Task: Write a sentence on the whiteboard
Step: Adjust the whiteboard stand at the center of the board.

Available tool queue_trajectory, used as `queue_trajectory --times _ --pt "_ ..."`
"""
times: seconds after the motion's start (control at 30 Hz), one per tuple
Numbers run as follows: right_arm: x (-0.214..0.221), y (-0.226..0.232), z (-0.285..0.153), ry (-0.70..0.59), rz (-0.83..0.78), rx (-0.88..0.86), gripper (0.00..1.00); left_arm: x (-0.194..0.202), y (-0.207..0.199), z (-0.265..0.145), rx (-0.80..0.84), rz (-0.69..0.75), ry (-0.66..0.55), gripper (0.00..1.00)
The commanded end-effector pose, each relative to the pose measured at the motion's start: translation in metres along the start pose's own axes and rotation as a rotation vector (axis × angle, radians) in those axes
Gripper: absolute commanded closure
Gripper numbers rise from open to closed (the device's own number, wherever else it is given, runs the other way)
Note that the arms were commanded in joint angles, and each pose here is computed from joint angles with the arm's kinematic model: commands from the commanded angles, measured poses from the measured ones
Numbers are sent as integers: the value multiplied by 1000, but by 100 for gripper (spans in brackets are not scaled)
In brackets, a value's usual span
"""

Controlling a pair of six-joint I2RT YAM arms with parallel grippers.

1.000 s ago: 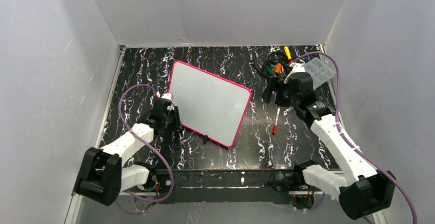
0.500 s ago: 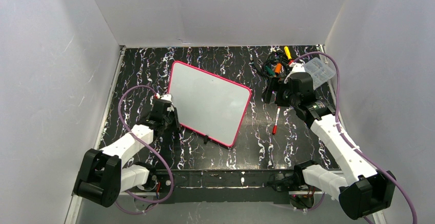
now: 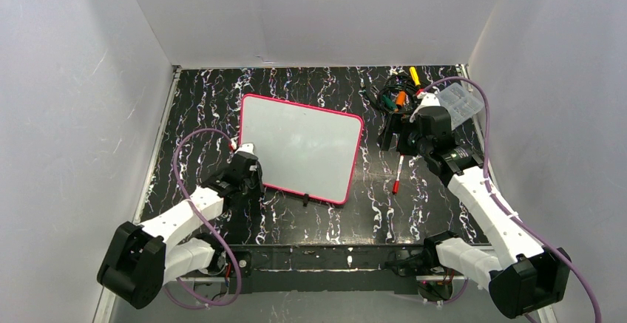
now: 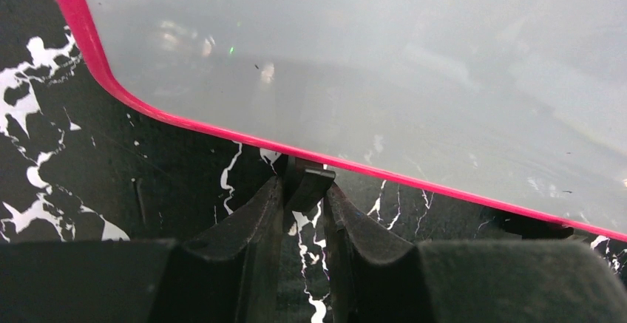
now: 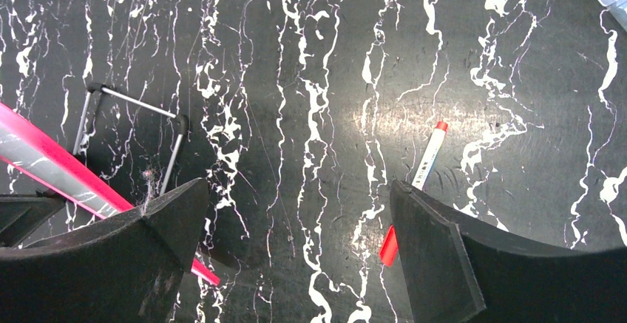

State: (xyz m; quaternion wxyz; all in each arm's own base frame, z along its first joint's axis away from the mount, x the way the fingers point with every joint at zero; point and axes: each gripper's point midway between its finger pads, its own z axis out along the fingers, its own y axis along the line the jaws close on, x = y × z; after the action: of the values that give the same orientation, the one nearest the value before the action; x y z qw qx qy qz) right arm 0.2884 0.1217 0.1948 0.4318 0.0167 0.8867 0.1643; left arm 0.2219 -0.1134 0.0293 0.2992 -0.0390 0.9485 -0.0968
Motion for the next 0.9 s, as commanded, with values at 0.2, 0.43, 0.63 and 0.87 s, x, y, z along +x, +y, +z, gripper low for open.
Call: queue_trajectory --times 0.2,0.43,0.63,0.87 --pt "-5 -15 -1 -52 29 71 0 21 -5 -6 -113 -74 -58 100" --pt "7 -39 8 -46 81 200 0 21 -28 -11 -102 -99 -88 100" --pt "32 -64 27 45 89 296 0 27 -47 -11 -71 -155 -72 100" --pt "69 -81 53 178 118 298 11 33 -65 -9 -58 -129 -48 100"
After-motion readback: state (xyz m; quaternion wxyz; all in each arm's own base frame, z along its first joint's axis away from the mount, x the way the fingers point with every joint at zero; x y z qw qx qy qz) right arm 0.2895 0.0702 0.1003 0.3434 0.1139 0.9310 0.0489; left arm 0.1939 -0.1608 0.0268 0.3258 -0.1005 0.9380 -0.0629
